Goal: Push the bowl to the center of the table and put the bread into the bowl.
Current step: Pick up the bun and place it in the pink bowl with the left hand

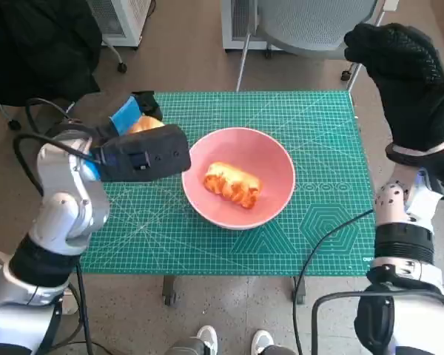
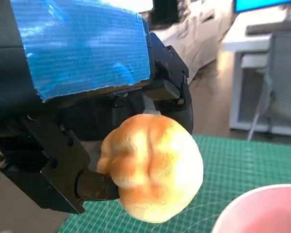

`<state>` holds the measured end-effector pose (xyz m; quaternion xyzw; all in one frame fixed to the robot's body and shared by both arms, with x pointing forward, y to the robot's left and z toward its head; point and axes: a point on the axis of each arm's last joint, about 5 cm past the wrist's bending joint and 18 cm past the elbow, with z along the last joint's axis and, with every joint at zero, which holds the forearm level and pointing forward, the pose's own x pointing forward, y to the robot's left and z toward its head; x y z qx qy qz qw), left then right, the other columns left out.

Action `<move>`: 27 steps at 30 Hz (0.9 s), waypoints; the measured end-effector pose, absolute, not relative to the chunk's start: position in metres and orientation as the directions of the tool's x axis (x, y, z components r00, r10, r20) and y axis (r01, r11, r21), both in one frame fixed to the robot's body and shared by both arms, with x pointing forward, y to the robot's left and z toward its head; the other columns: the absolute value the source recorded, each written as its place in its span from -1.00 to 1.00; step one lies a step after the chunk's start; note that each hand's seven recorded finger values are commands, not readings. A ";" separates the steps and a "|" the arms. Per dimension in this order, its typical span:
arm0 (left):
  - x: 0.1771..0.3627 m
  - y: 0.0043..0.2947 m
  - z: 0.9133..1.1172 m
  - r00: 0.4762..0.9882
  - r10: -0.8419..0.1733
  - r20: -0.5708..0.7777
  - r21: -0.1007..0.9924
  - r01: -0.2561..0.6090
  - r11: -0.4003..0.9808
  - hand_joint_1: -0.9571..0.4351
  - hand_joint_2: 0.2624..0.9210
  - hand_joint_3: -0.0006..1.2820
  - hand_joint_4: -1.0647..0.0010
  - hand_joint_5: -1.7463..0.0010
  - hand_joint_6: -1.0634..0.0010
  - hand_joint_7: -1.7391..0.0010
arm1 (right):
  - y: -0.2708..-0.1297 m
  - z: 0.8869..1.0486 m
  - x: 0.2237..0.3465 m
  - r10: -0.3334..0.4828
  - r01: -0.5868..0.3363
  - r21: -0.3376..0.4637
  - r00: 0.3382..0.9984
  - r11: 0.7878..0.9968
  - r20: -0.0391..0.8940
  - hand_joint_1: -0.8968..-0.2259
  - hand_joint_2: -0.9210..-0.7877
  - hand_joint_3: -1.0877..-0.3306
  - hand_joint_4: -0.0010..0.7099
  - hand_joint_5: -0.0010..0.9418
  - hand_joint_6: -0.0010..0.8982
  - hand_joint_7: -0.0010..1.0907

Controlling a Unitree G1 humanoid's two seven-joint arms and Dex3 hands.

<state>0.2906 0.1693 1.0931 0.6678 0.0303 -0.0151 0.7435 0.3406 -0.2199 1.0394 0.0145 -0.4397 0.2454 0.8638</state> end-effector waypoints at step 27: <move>0.291 0.108 1.103 0.966 -0.257 0.032 0.997 -0.014 0.072 0.86 0.46 0.10 0.34 -0.93 0.20 0.78 | -0.220 1.043 0.340 0.419 -0.438 -0.204 0.479 0.876 0.772 -0.64 -1.00 0.00 -0.33 -1.00 -0.36 -1.00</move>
